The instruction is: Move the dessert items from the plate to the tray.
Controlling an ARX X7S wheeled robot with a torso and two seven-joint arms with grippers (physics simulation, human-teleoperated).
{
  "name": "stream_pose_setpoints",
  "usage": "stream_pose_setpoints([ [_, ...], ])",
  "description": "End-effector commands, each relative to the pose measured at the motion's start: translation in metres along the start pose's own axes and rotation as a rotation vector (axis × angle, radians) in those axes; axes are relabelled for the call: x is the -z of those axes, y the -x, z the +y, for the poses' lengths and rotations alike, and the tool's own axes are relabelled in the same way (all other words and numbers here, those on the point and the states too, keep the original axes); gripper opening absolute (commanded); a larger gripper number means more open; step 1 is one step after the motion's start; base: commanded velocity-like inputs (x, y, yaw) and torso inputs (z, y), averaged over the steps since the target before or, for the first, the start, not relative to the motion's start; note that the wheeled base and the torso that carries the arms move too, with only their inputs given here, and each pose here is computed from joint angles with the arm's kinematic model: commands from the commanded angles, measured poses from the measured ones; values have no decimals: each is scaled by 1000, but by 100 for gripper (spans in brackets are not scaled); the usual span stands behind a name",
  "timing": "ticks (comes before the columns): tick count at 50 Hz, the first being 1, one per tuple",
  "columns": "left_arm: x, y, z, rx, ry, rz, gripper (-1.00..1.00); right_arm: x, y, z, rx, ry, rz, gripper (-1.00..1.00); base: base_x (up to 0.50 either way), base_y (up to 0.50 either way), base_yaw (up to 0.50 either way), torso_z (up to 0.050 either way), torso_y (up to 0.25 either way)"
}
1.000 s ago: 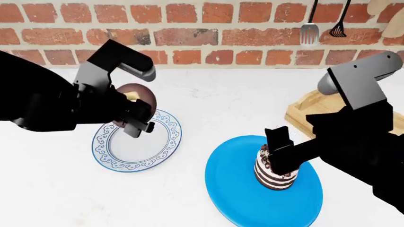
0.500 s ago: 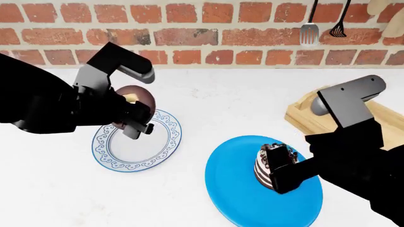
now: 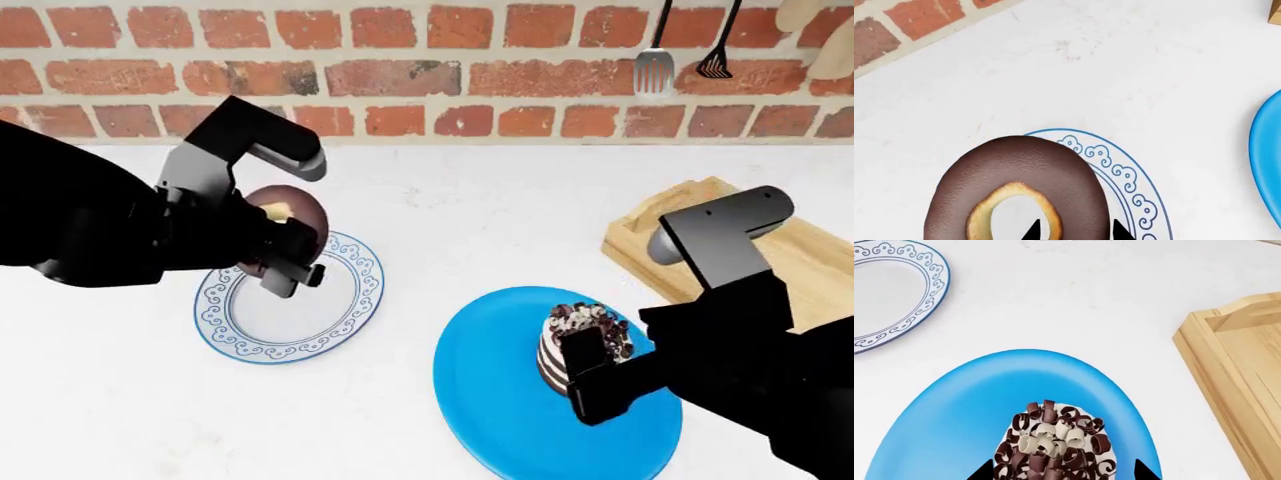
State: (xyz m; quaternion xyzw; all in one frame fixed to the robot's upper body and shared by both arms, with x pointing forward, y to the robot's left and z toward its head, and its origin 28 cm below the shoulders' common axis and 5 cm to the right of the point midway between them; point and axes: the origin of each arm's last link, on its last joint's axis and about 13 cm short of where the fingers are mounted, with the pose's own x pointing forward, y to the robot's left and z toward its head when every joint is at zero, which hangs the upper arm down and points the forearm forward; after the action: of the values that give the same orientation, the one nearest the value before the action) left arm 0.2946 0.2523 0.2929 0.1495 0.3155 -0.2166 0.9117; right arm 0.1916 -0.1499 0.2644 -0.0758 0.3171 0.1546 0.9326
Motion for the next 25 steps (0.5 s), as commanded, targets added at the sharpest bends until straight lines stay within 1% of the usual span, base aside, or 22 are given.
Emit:
stream_pose_setpoints([
  [1,0,-1,1,-1,5,-3,-100,6,-7,1,-26,-4,34,100,0,0,0,0,0],
  [25,-1,0,2,-17,-5,-6,-100,11,-12,4,-75,-10,58,100,0,0,0,0,0],
])
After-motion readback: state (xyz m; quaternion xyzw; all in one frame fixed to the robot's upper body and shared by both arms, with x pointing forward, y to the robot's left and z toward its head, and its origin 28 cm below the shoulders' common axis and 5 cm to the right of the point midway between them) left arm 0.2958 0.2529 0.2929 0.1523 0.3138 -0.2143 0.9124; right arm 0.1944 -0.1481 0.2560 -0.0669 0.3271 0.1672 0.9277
